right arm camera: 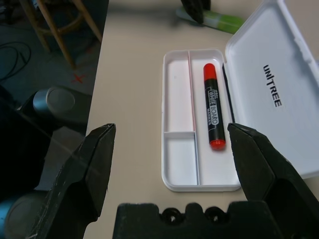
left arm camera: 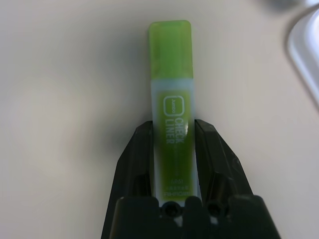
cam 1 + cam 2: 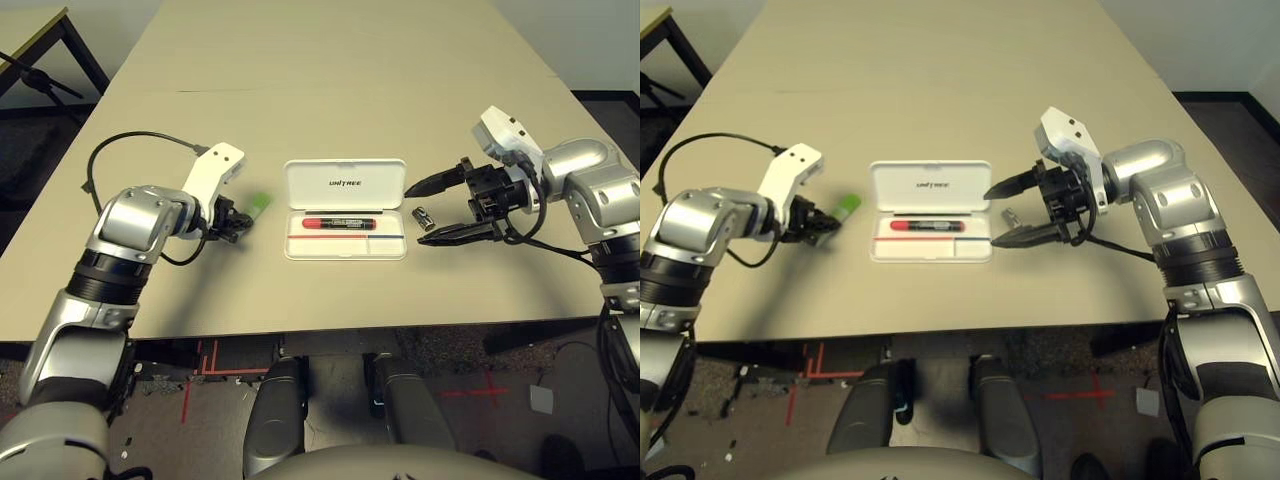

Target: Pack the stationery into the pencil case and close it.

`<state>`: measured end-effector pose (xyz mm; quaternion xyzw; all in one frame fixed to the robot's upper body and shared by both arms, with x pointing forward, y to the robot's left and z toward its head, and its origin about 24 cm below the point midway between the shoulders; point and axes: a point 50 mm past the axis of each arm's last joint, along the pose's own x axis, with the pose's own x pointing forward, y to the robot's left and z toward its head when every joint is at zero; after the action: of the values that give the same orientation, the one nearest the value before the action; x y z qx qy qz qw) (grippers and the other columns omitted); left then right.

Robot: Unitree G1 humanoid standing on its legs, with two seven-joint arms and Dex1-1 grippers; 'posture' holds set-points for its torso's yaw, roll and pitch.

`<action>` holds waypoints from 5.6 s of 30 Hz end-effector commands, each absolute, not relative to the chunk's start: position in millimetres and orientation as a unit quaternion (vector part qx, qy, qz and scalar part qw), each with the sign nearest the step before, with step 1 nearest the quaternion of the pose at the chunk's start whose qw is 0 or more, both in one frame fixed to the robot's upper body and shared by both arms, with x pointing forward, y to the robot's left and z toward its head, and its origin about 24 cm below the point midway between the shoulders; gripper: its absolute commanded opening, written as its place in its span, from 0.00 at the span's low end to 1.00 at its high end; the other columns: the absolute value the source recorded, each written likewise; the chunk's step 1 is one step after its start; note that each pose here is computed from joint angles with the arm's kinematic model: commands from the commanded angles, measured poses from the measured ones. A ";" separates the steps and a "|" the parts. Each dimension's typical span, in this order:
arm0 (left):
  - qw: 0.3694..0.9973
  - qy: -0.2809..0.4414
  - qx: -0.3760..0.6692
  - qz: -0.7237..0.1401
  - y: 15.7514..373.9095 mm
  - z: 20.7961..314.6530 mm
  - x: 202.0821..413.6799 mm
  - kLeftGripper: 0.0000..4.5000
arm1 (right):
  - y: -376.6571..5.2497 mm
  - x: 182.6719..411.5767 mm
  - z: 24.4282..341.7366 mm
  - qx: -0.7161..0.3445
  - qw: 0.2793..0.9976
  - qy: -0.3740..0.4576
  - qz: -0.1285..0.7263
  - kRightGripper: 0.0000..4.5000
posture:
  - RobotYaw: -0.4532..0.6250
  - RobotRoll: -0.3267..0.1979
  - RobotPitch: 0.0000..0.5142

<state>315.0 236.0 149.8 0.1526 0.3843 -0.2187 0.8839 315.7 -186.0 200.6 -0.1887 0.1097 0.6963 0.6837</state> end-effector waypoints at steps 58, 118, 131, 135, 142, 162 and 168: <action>0.638 0.191 0.374 -0.645 116.5 166.6 309.9 0.24 | -237.4 300.6 209.6 -0.203 0.738 0.132 0.630 1.00 | 0.39 0.62 0.33; 0.694 0.188 0.368 -0.590 182.7 198.2 297.8 0.99 | -198.0 320.8 144.2 -0.103 0.903 0.297 0.294 1.00 | 0.47 0.62 0.32; 0.713 0.191 0.351 -0.576 195.2 201.1 280.6 0.99 | -182.4 331.3 146.3 -0.106 0.895 0.311 0.303 1.00 | 0.52 0.62 0.33; 0.720 0.194 0.349 -0.567 199.1 202.7 277.9 0.99 | -179.7 333.0 143.3 -0.112 0.891 0.316 0.304 1.00 | 0.54 0.62 0.34; 0.734 0.190 0.343 -0.554 201.3 204.2 279.1 0.99 | -176.2 336.9 138.8 -0.129 0.884 0.327 0.309 1.00 | 0.56 0.62 0.35; 0.739 0.189 0.339 -0.550 201.2 204.6 280.2 1.00 | -179.2 329.7 131.4 -0.130 0.881 0.336 0.307 0.07 | 0.54 0.62 0.36; 0.738 0.189 0.338 -0.553 202.1 200.7 280.0 1.00 | -188.8 319.4 152.7 -0.157 0.872 0.311 0.344 0.07 | 0.53 0.62 0.36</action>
<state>281.0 199.8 204.8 0.3453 0.1825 -0.5490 0.7389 323.6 -186.4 145.3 -0.1473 0.3232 0.3238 0.8769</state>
